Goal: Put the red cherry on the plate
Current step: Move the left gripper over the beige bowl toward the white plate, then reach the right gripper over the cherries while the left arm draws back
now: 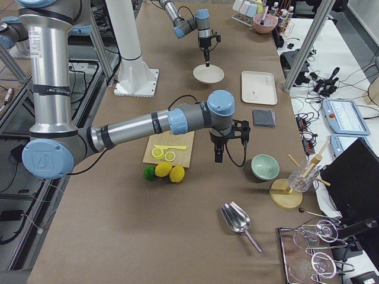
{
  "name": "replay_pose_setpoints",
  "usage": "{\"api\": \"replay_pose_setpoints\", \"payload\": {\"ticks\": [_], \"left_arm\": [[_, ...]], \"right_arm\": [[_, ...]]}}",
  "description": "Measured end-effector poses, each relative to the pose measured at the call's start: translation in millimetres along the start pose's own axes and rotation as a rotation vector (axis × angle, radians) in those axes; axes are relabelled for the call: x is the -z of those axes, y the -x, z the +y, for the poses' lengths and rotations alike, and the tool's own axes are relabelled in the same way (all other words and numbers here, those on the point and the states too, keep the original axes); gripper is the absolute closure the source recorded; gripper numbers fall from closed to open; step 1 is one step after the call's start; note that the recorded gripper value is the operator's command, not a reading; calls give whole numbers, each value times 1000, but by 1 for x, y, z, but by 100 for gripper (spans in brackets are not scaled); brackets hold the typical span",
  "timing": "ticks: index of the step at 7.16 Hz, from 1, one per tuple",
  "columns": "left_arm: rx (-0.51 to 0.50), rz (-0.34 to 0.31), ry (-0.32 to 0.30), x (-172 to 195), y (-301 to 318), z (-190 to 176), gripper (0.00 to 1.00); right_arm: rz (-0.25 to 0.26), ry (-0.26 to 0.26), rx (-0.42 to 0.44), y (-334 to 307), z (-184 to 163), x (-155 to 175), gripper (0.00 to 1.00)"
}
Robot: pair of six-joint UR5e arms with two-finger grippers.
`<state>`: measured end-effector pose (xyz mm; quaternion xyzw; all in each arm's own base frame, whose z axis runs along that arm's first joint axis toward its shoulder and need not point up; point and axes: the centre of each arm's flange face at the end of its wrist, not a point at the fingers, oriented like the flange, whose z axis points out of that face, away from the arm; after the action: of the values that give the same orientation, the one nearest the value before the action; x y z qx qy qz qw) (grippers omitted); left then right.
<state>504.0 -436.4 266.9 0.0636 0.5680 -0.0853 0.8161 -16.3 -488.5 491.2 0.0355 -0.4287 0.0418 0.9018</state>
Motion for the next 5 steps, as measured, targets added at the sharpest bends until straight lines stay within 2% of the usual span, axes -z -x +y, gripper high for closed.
{"api": "replay_pose_setpoints", "payload": {"ticks": [3,5], "left_arm": [[-10,-33,-41,-19,-1,21,100],[-21,-40,-53,-27,-3,36,100]], "right_arm": [[-32,47,-4,71,26,-15,0],[-23,69,-19,105,37,-33,0]]}}
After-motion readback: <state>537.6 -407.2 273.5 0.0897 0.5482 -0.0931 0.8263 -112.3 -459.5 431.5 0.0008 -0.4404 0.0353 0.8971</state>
